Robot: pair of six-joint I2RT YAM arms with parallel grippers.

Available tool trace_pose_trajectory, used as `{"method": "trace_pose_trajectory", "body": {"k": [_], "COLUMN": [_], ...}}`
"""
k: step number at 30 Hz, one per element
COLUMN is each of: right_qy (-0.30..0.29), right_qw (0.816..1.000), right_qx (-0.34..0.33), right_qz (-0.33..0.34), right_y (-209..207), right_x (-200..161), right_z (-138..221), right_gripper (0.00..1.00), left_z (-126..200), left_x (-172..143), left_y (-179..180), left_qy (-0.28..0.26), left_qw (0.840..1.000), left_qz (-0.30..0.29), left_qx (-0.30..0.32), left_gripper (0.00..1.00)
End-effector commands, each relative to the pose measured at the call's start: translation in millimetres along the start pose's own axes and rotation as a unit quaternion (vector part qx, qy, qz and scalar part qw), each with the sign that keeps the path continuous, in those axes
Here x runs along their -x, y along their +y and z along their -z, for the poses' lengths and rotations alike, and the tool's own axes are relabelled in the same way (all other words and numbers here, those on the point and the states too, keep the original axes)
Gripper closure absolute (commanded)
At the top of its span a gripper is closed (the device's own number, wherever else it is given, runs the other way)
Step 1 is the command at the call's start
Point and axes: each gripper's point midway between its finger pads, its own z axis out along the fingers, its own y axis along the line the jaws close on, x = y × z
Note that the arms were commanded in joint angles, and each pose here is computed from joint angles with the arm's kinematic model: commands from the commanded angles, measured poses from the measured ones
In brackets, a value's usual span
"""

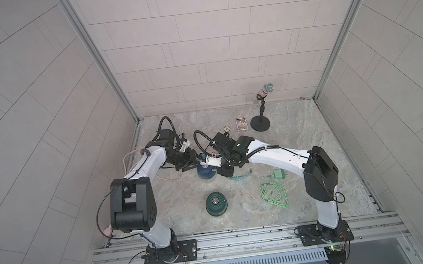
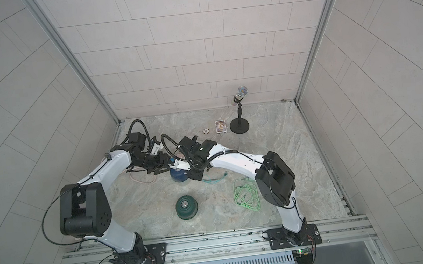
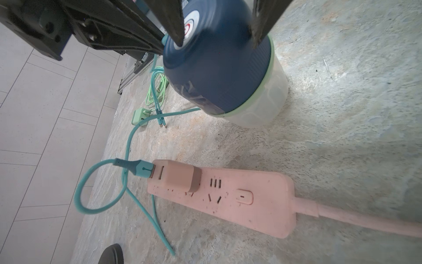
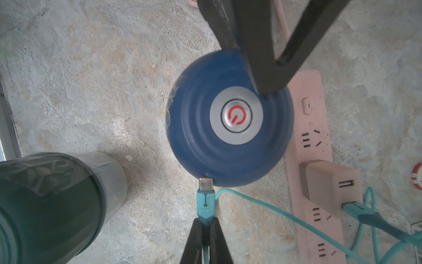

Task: Charge the cordless meat grinders
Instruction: Insert the charging cable into the cordless meat grinder.

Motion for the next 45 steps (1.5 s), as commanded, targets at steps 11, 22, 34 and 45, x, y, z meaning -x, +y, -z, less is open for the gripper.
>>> {"method": "trace_pose_trajectory", "body": {"k": [11, 22, 34, 45], "right_qy": [0.018, 0.044, 0.040, 0.039], "right_qw": [1.000, 0.999, 0.999, 0.999], "right_qx": [-0.010, -0.017, 0.015, 0.029], "right_qz": [-0.018, -0.027, 0.001, -0.006], "right_y": [-10, -13, -1, 0], "right_x": [-3, -9, 0, 7], "right_z": [-5, -4, -2, -5], "right_gripper": [0.96, 0.96, 0.96, 0.96], "left_z": [-7, -7, -8, -16], "left_x": [-21, -36, -30, -35], "left_y": [-1, -6, -21, -35], "left_qy": [0.029, 0.039, 0.038, 0.052], "left_qw": [0.999, 0.998, 0.998, 0.996], "left_qz": [0.016, 0.021, -0.017, -0.039], "left_qx": [-0.023, -0.039, -0.043, -0.061], "left_gripper": [0.50, 0.52, 0.49, 0.49]}}
